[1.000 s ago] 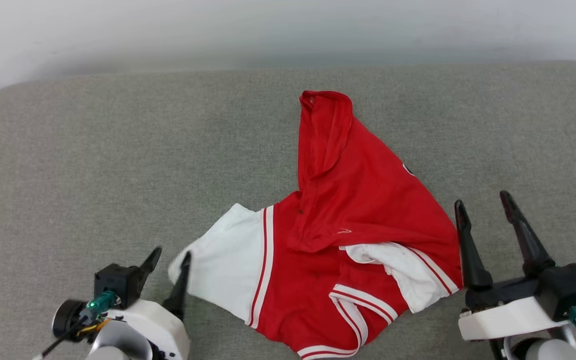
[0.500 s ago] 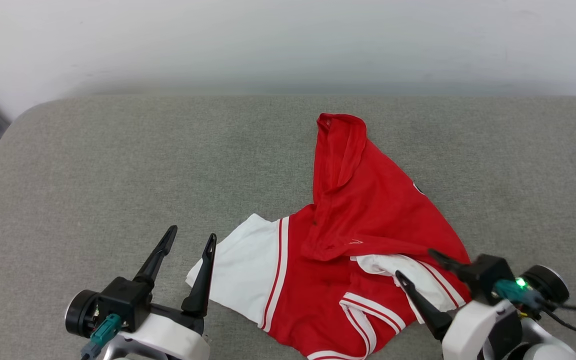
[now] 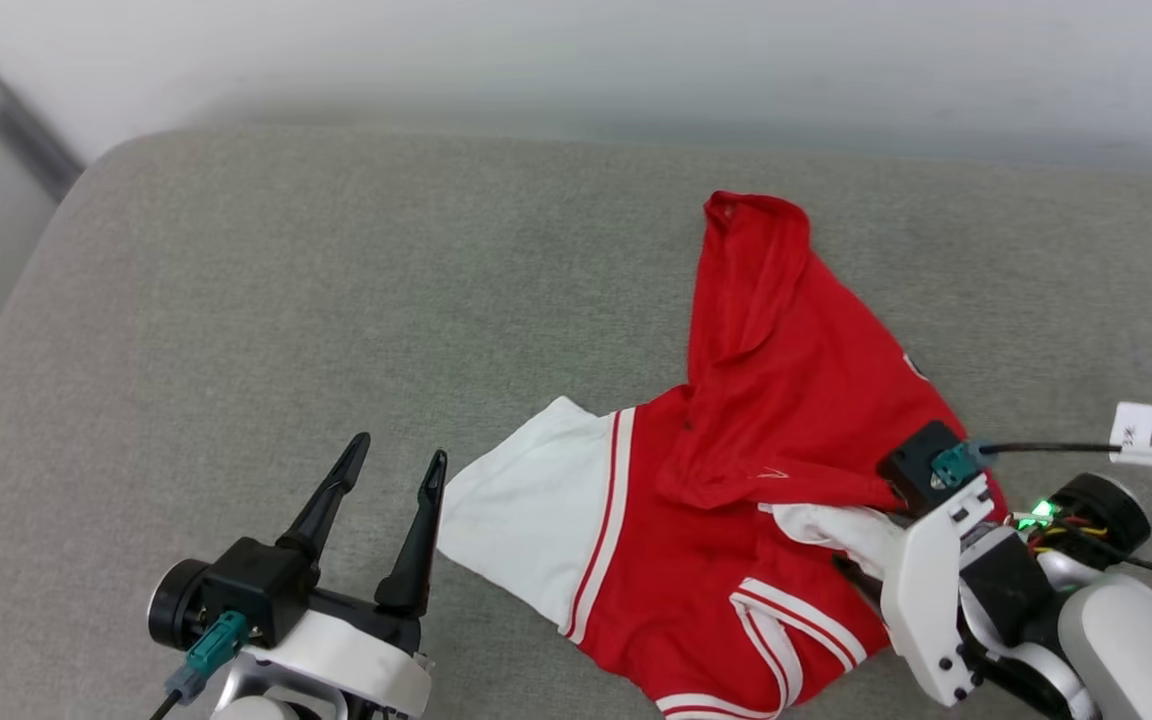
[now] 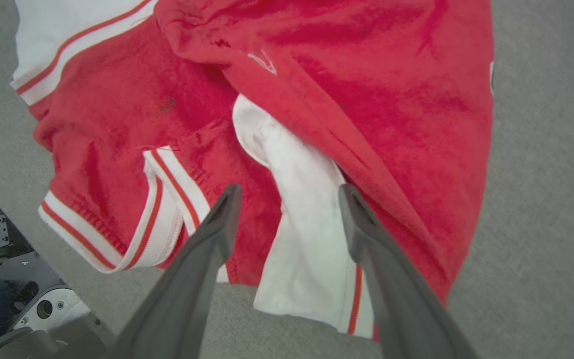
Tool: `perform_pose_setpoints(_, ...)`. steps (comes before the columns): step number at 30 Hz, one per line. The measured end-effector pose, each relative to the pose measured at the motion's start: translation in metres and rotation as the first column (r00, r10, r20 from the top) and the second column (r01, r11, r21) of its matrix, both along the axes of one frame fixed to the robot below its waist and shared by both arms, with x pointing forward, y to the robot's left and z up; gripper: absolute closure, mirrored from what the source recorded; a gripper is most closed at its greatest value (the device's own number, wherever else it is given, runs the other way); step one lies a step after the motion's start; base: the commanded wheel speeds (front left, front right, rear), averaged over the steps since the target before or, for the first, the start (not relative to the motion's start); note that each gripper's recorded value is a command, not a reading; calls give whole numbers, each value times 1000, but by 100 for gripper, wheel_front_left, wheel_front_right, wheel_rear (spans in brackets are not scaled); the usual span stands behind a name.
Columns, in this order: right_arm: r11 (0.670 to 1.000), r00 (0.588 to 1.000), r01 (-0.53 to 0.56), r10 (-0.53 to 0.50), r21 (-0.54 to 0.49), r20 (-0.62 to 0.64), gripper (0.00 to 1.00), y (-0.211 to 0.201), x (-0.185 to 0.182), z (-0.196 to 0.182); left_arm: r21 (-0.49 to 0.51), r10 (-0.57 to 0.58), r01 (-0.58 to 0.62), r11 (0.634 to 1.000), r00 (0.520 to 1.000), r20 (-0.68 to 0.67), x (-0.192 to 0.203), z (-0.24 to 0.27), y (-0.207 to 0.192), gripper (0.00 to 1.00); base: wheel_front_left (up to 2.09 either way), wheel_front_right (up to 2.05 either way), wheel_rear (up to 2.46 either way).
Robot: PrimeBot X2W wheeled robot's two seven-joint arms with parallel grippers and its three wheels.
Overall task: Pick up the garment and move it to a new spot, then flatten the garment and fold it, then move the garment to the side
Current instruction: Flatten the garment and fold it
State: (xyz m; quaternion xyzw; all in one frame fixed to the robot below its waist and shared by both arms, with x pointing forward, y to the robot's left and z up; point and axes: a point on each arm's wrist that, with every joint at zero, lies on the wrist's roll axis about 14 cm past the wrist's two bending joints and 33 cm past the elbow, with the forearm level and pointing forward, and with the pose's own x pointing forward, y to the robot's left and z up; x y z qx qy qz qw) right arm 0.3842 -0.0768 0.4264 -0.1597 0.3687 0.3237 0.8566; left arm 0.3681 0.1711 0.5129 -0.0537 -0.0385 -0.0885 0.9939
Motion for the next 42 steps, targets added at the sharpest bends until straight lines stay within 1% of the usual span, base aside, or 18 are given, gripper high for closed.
perform_pose_setpoints(5,999,998,-35,33,-38,-45,0,8,9,-18,2,35,-35,999,999,-32,-1,-11,11,0,0,0,0)
perform_pose_setpoints(9,997,995,-31,24,-68,-101,0,5,11,-36,4,48,-48,999,998,-42,0,-14,15,0,0,0,0)
perform_pose_setpoints(10,997,994,-31,24,-70,-108,18,5,11,-38,4,51,-51,999,998,-46,0,-15,15,0,0,0,0)
perform_pose_setpoints(11,997,993,-31,23,-71,-114,64,5,11,-40,3,54,-54,999,997,-49,0,-17,16,0,0,0,0)
perform_pose_setpoints(12,997,993,-34,25,-72,-114,100,5,11,-42,6,56,-56,998,997,-52,0,-18,17,0,0,0,0)
perform_pose_setpoints(16,999,996,-25,20,-46,-92,100,7,12,-37,4,53,-53,999,997,-55,1,-19,16,0,0,0,0)
perform_pose_setpoints(22,999,1000,3,-3,37,1,100,6,14,-3,-1,28,-28,1000,998,-54,3,-19,9,0,0,0,0)
perform_pose_setpoints(23,999,1000,3,-3,37,1,100,6,14,-3,-1,28,-28,1000,998,-54,3,-19,9,0,0,0,0)
perform_pose_setpoints(24,998,999,23,-24,64,28,100,-1,11,10,-6,16,-17,1000,999,-51,4,-19,6,0,0,0,0)
perform_pose_setpoints(26,997,999,30,-33,65,40,100,-7,9,14,-8,10,-10,1000,999,-46,5,-17,4,0,0,0,0)
perform_pose_setpoints(30,996,994,78,-82,54,78,100,-38,-3,29,-26,-18,17,1000,1000,-24,11,-11,-6,0,0,0,0)
perform_pose_setpoints(32,985,984,157,-162,74,69,100,-61,-6,33,-29,-33,33,999,999,-21,12,-10,-11,0,0,0,0)
perform_pose_setpoints(34,977,975,207,-211,58,65,100,-82,-15,32,-32,-49,48,998,999,-19,14,-10,-16,0,0,0,0)
perform_pose_setpoints(37,950,949,309,-311,43,57,100,-119,-24,30,-35,-68,67,997,998,-19,16,-10,-22,0,0,0,0)
perform_pose_setpoints(42,924,924,381,-379,-45,47,100,-167,-43,15,-37,-94,92,995,995,-31,19,-15,-31,0,0,0,0)
